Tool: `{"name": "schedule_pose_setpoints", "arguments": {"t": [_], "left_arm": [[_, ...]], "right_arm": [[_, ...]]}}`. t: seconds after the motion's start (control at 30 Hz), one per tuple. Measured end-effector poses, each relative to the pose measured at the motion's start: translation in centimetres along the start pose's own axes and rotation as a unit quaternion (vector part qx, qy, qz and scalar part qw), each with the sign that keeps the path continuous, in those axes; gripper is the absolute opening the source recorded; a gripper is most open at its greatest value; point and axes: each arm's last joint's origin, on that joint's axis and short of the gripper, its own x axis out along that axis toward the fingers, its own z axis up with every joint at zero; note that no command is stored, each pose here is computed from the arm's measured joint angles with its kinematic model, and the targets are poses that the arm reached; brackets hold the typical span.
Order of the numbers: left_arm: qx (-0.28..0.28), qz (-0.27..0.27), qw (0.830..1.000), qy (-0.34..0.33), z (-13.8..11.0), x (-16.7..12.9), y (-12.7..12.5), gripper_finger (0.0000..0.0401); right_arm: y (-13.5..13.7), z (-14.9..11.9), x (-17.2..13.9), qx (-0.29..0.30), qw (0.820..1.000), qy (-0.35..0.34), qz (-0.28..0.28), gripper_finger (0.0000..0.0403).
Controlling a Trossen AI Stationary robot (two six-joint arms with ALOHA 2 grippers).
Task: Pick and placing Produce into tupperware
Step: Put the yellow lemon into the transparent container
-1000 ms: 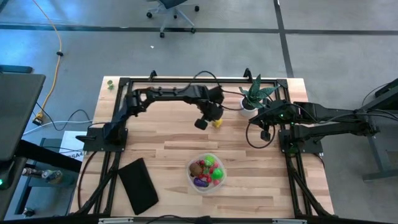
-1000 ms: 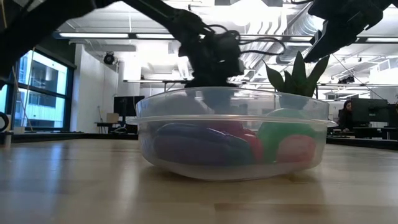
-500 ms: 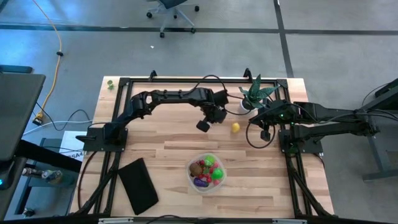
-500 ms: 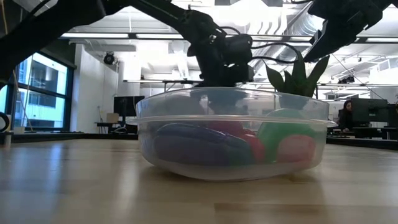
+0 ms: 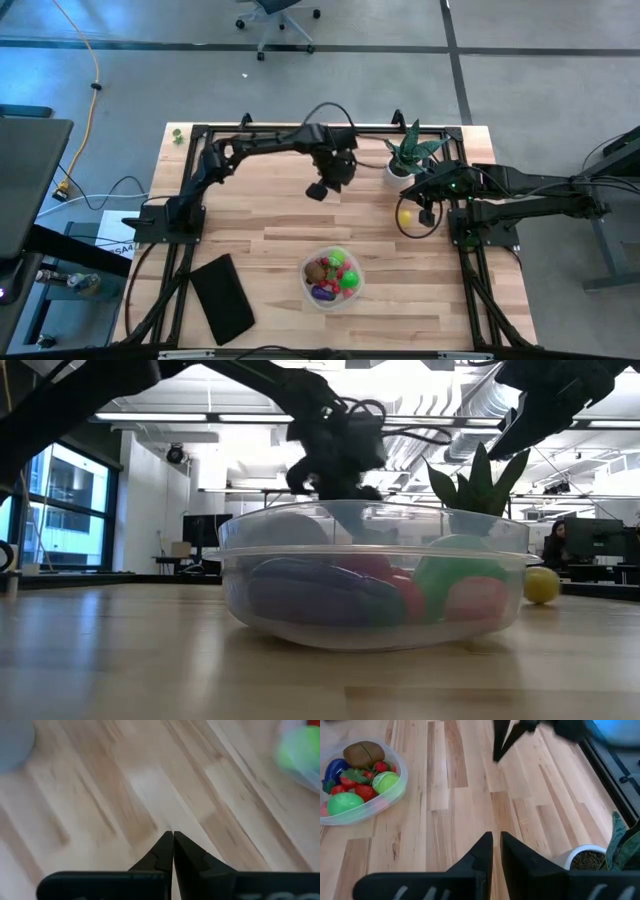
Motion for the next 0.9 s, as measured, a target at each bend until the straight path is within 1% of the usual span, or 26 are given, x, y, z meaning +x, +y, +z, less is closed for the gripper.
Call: {"name": "schedule_pose_setpoints", "arguments": {"t": [0.03,0.17,0.23,0.33,0.43,0.53,0.57,0.63,0.77,0.83,0.9], "left_arm": [[-0.006,-0.002,1.000,0.003,-0.2,-0.7,-0.1,0.0002],[0.004,0.013,1.000,-0.007,-0.1,-3.4,-0.6,0.0001],[0.013,0.028,0.999,-0.018,0.1,-4.7,-1.0,0.0002],[0.013,0.051,0.998,-0.037,-0.5,-7.0,-1.6,0.0001],[-0.008,0.064,0.996,-0.067,-1.9,-9.2,-2.3,0.0002],[-0.030,0.092,0.990,-0.101,-3.7,-11.0,-3.1,0.0002],[-0.033,0.109,0.987,-0.115,-4.2,-11.6,-3.4,0.0001],[-0.041,0.134,0.981,-0.134,-5.2,-12.4,-4.1,0.0001],[-0.043,0.158,0.973,-0.164,-7.0,-13.4,-6.0,0.0003],[-0.027,0.166,0.969,-0.183,-7.3,-13.8,-7.0,0.0001],[-0.011,0.161,0.967,-0.199,-7.7,-13.8,-7.9,0.0001]], "right_arm": [[0.0,0.0,0.0,0.000,1.000,0.000,0.000,0.0026],[0.0,0.0,0.0,0.000,1.000,-0.001,0.000,0.0026],[0.0,0.0,0.0,0.000,1.000,-0.001,0.000,0.0026],[0.0,0.0,0.0,0.000,1.000,-0.001,0.000,0.0026],[0.0,0.0,0.0,0.000,1.000,-0.001,0.000,0.0026],[0.0,0.0,0.0,0.000,1.000,-0.001,0.000,0.0026],[0.0,0.0,0.0,0.000,1.000,-0.001,0.000,0.0026],[0.0,0.0,0.0,0.000,1.000,0.000,0.000,0.0026],[0.0,0.0,0.0,0.000,1.000,-0.001,0.000,0.0026],[0.0,0.0,0.0,0.000,1.000,0.000,0.000,0.0026],[0.0,0.0,0.0,0.000,1.000,0.000,0.000,0.0026]]}}
